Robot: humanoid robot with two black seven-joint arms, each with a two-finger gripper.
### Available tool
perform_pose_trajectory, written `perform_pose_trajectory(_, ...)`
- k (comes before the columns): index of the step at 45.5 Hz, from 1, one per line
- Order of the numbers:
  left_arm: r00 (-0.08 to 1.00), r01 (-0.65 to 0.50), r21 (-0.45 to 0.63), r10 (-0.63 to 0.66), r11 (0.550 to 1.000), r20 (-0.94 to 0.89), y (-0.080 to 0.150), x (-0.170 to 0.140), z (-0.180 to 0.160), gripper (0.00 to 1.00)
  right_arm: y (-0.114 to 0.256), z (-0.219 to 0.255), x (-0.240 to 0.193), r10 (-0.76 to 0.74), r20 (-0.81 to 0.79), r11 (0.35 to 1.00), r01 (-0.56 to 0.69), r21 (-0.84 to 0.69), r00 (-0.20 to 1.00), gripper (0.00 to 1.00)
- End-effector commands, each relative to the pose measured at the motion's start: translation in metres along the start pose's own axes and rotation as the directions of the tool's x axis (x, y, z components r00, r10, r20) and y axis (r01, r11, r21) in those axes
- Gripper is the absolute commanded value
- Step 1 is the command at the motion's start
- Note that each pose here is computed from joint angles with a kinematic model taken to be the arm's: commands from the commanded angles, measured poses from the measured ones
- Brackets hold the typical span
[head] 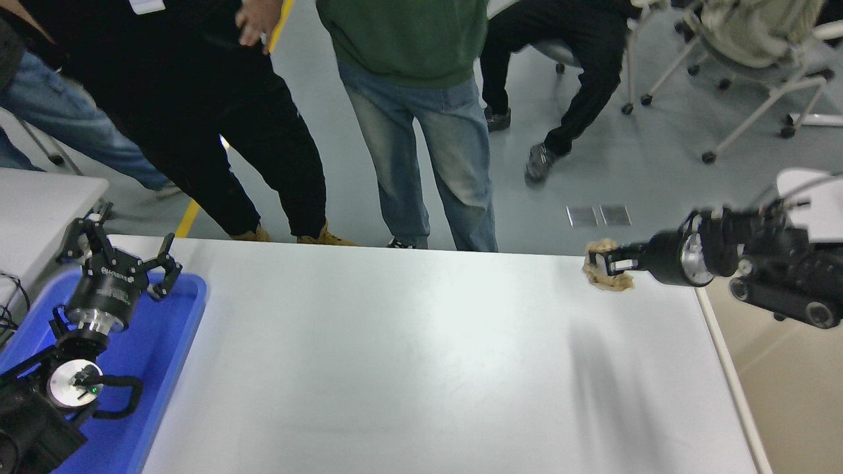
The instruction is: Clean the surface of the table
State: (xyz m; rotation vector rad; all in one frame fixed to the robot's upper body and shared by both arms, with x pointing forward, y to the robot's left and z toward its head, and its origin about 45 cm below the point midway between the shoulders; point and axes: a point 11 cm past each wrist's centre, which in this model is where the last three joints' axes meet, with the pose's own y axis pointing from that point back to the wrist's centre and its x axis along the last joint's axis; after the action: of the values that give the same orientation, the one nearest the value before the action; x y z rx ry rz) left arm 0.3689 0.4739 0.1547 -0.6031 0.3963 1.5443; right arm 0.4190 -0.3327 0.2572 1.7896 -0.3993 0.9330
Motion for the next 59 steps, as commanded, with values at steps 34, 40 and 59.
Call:
perform_pose_trajectory(34, 1.000, 0.001, 0.000, -0.001, 1.000, 0.000, 0.000, 0.000, 0.000, 1.00, 0.141, 0.012, 0.067, 0.016, 0.123, 0.999, -0.011, -0.038, 0.992, 0.00)
perform_pose_trajectory(40, 1.000, -0.001, 0.000, 0.001, 1.000, 0.000, 0.000, 0.000, 0.000, 1.00, 0.145, 0.010, 0.073, 0.016, 0.118, 0.999, -0.012, -0.038, 0.993, 0.00)
perform_pose_trajectory(59, 1.000, -0.001, 0.000, 0.001, 1.000, 0.000, 0.000, 0.000, 0.000, 1.00, 0.157, 0.024, 0.077, 0.053, 0.137, 0.996, -0.043, -0.079, 0.989, 0.00)
